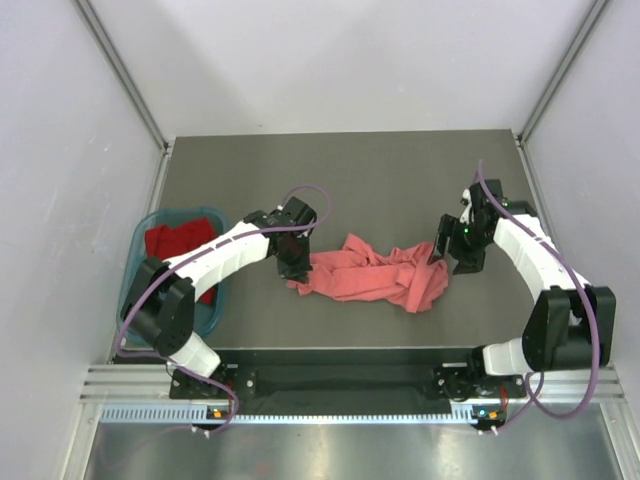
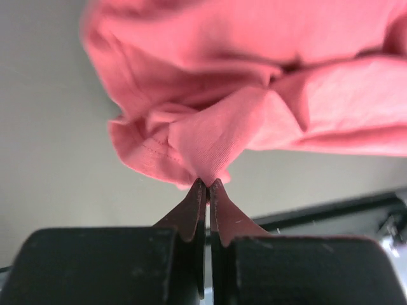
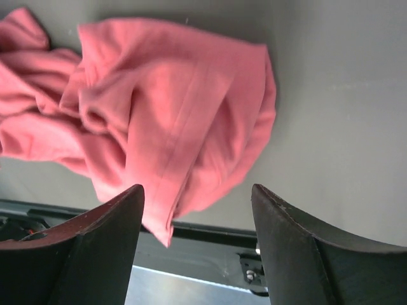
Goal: Fold and stack the t-shirts
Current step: Flatten the tshirt out
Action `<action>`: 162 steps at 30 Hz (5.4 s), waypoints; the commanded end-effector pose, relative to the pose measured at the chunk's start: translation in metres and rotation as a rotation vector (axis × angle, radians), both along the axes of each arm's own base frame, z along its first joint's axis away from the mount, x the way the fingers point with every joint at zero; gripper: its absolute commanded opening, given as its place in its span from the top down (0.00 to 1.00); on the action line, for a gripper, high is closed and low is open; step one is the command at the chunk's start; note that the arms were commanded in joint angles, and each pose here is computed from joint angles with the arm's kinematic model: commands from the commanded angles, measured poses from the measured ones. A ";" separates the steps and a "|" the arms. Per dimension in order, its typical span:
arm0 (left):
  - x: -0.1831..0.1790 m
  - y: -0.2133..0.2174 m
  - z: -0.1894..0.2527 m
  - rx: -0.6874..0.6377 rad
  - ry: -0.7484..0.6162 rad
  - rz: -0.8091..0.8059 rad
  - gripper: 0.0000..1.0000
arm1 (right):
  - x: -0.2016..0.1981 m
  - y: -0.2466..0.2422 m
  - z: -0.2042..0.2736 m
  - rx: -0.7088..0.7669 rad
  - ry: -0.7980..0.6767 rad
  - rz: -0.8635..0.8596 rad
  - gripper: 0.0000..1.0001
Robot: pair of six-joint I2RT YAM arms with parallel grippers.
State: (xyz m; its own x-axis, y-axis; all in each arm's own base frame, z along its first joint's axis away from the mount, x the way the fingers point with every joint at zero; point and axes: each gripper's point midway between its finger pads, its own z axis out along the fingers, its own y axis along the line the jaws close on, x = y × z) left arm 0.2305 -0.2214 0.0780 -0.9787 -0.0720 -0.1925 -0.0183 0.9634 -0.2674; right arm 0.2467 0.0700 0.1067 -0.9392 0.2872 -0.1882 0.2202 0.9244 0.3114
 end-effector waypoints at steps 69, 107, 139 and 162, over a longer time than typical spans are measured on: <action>0.111 0.092 0.422 -0.219 -1.222 0.449 1.00 | 0.071 -0.045 0.560 0.389 -1.613 -0.358 1.00; -0.034 0.132 0.546 -0.759 -1.461 0.344 1.00 | -0.184 -0.047 0.632 0.209 -2.109 -0.443 1.00; 0.441 0.090 0.103 -0.473 -0.936 0.442 1.00 | 0.409 -0.112 0.222 0.133 -1.370 -0.458 1.00; 0.427 0.140 0.117 -0.265 -0.796 0.486 0.20 | 0.396 -0.119 0.190 0.009 -0.936 -0.575 0.30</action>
State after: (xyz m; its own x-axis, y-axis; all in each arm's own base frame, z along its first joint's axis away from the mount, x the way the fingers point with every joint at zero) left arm 0.6863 -0.0893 0.1172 -0.4269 -0.6458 -0.6330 -0.1280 0.7361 -0.6646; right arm 0.7033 -0.0217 0.2513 -0.0907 0.6509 -0.7537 0.1485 0.7572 0.6361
